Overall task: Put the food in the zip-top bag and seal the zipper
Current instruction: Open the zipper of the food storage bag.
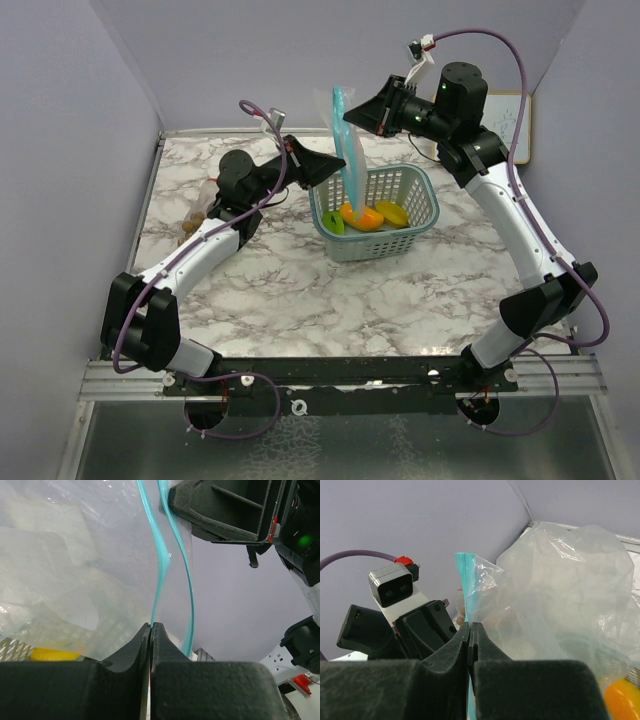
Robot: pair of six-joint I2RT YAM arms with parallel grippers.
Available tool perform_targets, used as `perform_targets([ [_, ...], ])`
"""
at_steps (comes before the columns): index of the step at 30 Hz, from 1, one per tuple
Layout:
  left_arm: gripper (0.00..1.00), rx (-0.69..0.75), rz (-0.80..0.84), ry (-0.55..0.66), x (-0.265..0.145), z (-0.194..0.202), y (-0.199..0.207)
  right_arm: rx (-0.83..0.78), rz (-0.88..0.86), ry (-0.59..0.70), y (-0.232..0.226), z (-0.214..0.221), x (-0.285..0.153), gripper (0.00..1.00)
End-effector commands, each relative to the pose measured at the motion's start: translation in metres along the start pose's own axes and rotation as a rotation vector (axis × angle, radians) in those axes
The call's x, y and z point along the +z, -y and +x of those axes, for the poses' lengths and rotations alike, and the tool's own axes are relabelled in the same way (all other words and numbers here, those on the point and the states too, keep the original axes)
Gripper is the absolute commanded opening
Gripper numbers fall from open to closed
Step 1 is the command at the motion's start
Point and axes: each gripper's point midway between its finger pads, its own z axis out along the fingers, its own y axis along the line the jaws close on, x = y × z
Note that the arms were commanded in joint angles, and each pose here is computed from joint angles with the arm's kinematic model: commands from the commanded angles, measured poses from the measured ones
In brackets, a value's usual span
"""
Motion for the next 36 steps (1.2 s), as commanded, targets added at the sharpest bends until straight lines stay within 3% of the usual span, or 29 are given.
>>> perform_targets([
  [1,0.00,0.040,-0.006,0.055,0.002,-0.030,0.004,0.011,0.088,0.020,0.010,-0.003,-0.010,0.02],
  [7,0.00,0.145,-0.330,0.013,-0.023,-0.048,-0.031,-0.073,0.421,0.065,0.061,-0.014,-0.037,0.02],
  [15,0.00,0.272,-0.786,0.050,-0.076,-0.082,-0.075,-0.152,0.642,0.094,0.090,-0.026,-0.065,0.02],
  [20,0.00,0.417,-0.993,0.064,-0.113,-0.113,-0.077,-0.193,0.773,0.113,0.107,-0.031,-0.083,0.02],
  [23,0.00,0.493,-1.025,0.072,-0.123,-0.132,-0.063,-0.182,0.694,0.107,0.100,-0.029,-0.068,0.02],
  [29,0.00,0.579,-1.094,0.045,-0.149,-0.146,-0.043,-0.106,0.292,0.009,0.052,-0.003,-0.006,0.03],
  [31,0.00,0.561,-1.088,0.022,-0.152,-0.136,-0.045,-0.163,0.230,-0.013,0.033,0.006,0.007,0.15],
  [34,0.00,0.484,-1.018,0.000,-0.141,-0.114,-0.049,-0.250,0.153,-0.024,0.002,0.016,0.024,0.53],
  [36,0.00,0.423,-0.949,0.006,-0.129,-0.104,-0.048,-0.215,0.091,-0.014,-0.012,0.020,0.032,0.66],
])
